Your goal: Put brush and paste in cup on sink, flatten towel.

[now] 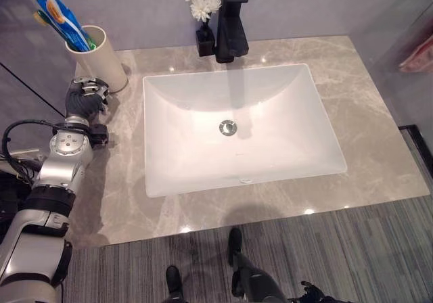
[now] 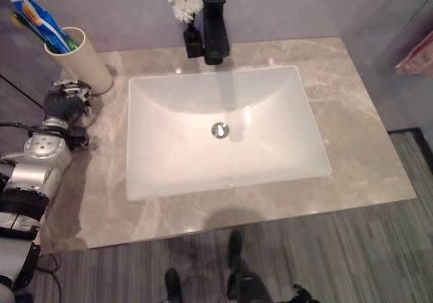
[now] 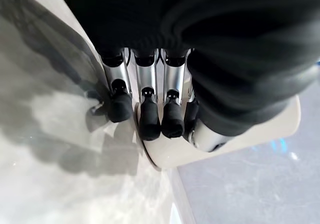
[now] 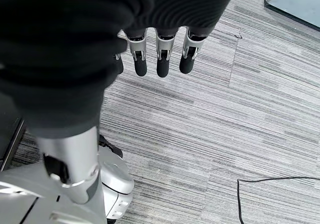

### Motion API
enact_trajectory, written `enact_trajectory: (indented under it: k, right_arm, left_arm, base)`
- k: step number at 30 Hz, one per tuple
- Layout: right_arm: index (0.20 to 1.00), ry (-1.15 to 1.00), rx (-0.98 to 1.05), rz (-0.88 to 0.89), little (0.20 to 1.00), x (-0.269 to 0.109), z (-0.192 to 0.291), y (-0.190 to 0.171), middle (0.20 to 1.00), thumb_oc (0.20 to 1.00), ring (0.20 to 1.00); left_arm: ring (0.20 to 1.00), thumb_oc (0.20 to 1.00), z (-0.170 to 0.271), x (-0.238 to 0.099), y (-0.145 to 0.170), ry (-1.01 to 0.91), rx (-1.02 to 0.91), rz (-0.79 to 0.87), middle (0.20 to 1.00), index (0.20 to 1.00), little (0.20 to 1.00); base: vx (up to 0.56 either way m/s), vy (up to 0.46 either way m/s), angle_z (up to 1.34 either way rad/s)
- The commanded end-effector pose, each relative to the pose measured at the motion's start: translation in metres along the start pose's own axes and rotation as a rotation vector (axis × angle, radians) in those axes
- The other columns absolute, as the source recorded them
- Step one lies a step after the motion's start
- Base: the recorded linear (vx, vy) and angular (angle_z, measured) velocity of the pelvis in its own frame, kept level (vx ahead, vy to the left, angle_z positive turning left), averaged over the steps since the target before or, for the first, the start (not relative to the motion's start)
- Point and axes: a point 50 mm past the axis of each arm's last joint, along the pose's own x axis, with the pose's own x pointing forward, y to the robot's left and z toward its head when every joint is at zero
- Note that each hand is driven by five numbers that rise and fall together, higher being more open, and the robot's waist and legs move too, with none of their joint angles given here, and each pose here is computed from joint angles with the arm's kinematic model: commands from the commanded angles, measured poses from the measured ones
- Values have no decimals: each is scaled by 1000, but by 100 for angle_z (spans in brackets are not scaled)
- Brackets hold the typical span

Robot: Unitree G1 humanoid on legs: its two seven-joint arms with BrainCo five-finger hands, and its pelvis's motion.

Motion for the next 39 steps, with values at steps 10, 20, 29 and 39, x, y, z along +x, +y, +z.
enact_trajectory:
  k: [10, 20, 29, 39]
  right_arm:
    - [1000, -65, -4, -27, 1000, 2, 17, -10, 1000, 1000, 1000]
    - [1000, -55, -12, -32, 1000, 2, 15, -12, 1000, 1000, 1000]
    - [1000, -91, -13, -31, 1000, 2, 24, -13, 1000, 1000, 1000]
    - [1000, -116, 12, -66, 1000, 2, 27, -24, 1000, 1000, 1000]
  left_arm:
    - [200, 200, 21, 16, 27, -49, 115, 107, 200, 200, 200]
    - [200, 200, 8, 8, 42, -4, 79, 137, 200, 200, 200]
    - [200, 200, 3, 1, 63, 13, 98, 191, 200, 200, 200]
    - [200, 200, 25, 10, 71, -50, 137, 247, 200, 200, 200]
  base:
    - [1, -3, -1]
    - [7, 2, 0]
    - [-1, 3, -1]
    - [-3, 5, -3]
